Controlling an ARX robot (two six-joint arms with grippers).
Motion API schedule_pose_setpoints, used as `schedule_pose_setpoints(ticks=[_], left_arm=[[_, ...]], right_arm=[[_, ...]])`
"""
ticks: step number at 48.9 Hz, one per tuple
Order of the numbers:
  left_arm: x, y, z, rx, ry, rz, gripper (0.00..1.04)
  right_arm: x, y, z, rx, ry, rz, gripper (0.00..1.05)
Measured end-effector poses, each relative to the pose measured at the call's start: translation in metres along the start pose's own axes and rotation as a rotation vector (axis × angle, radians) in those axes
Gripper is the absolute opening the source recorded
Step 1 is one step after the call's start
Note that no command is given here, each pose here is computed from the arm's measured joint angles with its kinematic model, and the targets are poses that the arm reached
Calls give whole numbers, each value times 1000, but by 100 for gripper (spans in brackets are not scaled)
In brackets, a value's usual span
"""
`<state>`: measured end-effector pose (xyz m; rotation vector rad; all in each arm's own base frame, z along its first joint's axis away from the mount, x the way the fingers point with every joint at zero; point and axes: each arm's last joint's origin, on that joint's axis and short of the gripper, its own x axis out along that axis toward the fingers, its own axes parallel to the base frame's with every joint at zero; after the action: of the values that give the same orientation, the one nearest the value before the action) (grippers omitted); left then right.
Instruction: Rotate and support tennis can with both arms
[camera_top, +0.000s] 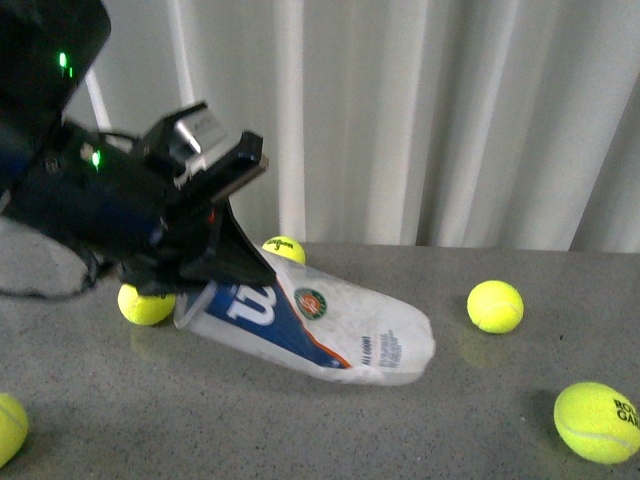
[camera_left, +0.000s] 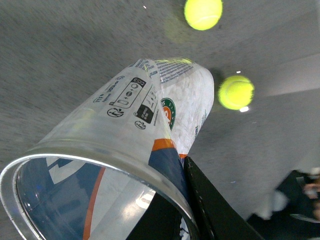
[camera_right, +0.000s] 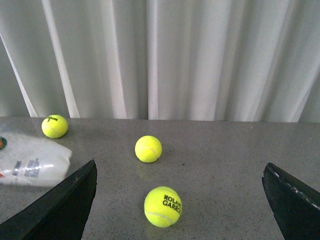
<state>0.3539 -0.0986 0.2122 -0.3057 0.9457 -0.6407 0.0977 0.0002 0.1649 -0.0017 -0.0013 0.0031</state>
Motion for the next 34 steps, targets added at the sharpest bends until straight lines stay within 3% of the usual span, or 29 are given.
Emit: schedule_pose_setpoints(ticks=[4,10,17,25,34], left_arm=[[-12,-14,16,123,45,91,4],[-20,-40,46,451,219,324,4],[-8,-56,64,677,281,505,4],[26,-78,50,852,379,585,4],[55,-70,14,907,518,567,4]], right_arm=[[0,0,0,0,0,0,98],[0,0,0,0,0,0,98],[0,0,0,0,0,0,98],[0,0,0,0,0,0,98],[0,0,0,0,0,0,98]])
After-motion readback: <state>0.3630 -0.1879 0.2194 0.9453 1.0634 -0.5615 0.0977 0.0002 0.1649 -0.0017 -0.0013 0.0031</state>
